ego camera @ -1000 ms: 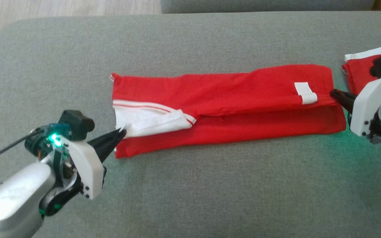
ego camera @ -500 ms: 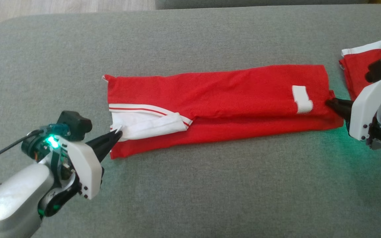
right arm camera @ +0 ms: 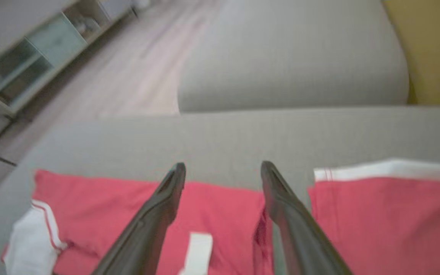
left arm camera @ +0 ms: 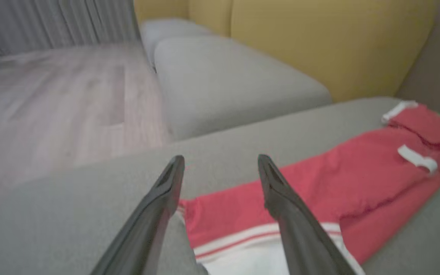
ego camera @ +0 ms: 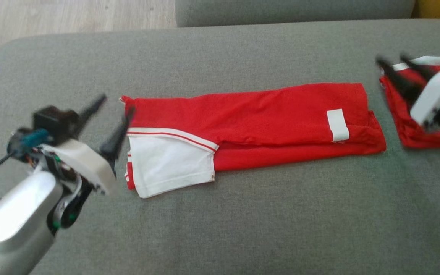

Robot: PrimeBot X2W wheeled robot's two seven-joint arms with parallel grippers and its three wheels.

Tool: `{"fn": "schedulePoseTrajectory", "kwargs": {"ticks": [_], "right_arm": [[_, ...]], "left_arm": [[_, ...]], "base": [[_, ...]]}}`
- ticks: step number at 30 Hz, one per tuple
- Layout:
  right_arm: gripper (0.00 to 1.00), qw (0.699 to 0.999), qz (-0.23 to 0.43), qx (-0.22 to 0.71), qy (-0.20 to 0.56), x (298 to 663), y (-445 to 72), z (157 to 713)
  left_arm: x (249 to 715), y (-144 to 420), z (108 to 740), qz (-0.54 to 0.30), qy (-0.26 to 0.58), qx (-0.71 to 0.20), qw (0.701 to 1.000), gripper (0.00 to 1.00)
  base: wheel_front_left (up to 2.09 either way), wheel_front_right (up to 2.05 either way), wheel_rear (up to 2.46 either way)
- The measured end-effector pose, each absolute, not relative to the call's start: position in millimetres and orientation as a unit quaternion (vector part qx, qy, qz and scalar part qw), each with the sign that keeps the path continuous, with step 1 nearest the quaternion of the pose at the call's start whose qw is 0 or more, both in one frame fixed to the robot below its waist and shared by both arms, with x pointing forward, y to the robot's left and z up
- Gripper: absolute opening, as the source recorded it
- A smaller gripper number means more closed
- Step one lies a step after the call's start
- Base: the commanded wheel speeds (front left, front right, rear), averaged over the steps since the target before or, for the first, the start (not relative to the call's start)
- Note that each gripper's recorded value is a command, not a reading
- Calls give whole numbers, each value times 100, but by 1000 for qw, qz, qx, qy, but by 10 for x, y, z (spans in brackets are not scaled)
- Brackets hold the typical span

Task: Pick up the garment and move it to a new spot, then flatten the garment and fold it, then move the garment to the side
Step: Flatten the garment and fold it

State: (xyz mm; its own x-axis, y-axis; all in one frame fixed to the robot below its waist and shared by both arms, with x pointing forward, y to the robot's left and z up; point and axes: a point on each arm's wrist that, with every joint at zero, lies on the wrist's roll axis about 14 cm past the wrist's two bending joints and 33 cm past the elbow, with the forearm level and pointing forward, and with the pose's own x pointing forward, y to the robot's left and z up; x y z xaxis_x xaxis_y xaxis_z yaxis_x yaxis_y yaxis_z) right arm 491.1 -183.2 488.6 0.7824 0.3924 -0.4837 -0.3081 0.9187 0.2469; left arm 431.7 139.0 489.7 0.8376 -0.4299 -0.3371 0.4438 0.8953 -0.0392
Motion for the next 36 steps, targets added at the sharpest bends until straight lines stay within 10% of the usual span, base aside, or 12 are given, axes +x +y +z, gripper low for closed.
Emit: {"fn": "schedulePoseTrajectory", "kwargs": {"ticks": [11,27,36], "right_arm": [[100,968,181,168,-44,5063,-1379,5840],[100,985,77,149,39,4081,-1324,4602],[100,989,65,133,22,4239,-1419,4679]], "left_arm": [[4517,1657,5722,-76,-50,-113,989,100],[3863,1820,4960,24,-17,-129,991,100],[3919,1777,4833,-1,-5,-108,994,100]], "base": [[0,0,0],[0,0,0],[0,0,0]]}}
